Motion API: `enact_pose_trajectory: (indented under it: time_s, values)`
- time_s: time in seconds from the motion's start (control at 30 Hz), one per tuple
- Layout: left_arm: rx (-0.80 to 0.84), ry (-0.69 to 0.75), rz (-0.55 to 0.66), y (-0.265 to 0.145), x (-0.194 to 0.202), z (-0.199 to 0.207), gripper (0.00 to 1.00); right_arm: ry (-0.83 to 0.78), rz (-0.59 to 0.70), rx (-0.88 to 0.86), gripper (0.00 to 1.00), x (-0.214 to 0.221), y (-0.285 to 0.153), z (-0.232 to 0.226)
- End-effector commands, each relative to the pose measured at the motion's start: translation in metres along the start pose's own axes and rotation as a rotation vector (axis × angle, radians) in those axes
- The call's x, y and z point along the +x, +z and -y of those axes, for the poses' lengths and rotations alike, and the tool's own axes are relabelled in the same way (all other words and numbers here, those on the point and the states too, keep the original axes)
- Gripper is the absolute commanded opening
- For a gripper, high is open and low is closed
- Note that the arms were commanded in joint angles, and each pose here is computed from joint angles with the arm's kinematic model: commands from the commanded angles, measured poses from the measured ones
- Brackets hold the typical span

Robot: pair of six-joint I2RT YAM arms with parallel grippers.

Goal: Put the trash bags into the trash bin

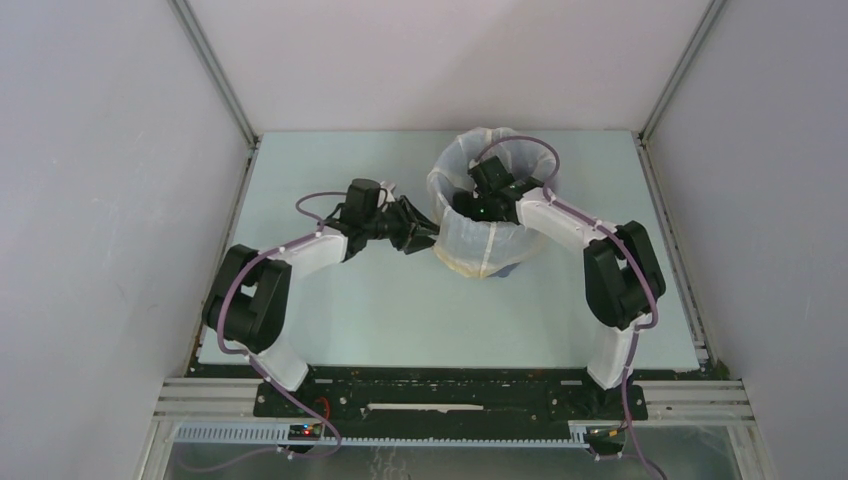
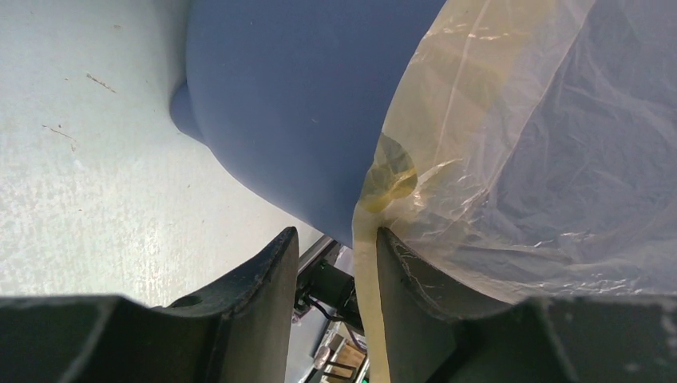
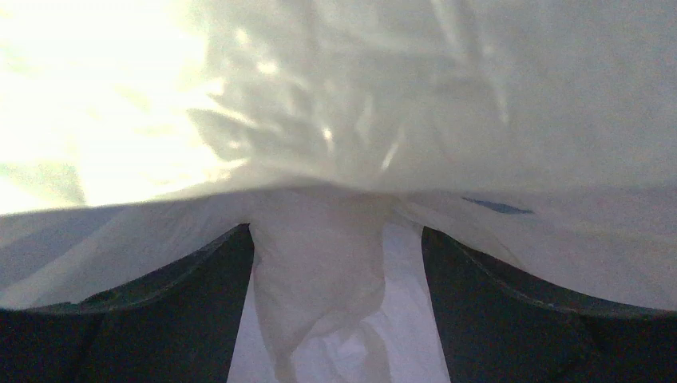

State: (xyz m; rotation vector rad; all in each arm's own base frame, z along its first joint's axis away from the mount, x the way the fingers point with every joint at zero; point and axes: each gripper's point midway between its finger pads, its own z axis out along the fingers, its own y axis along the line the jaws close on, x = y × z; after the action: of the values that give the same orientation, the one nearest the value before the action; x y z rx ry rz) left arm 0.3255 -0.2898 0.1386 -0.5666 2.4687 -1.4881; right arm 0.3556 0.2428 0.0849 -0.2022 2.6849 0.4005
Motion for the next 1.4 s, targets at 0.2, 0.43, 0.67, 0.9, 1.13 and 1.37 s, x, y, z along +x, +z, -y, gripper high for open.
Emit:
enact_pose_trajectory:
  time_s: [0.2,0.43,0.67,0.9,1.13,1.37]
  values:
    - [0.035,0.082,0.005,0.003,-0.002,0.027,0.46,0.017,-0.109,0.044,0.84,0.03,0.046,0.02]
    - [0.034,0.103,0.01,0.003,-0.004,0.03,0.46,0.013,-0.122,0.043,0.83,0.033,0.042,0.019]
    - [-0.006,0.14,0.026,-0.003,-0.005,0.024,0.47,0.003,-0.042,0.015,0.84,0.003,-0.005,0.003]
    - [-0.075,0.226,0.13,-0.046,-0.019,0.011,0.58,-0.011,0.046,-0.012,0.85,-0.029,-0.065,-0.013]
    - [-0.135,0.36,0.131,-0.088,-0.002,0.002,0.67,-0.002,0.068,-0.03,0.84,-0.034,-0.09,-0.015]
    - [0.118,0.455,0.121,-0.132,0.039,0.071,0.68,0.002,0.158,-0.078,0.83,-0.057,-0.147,-0.026]
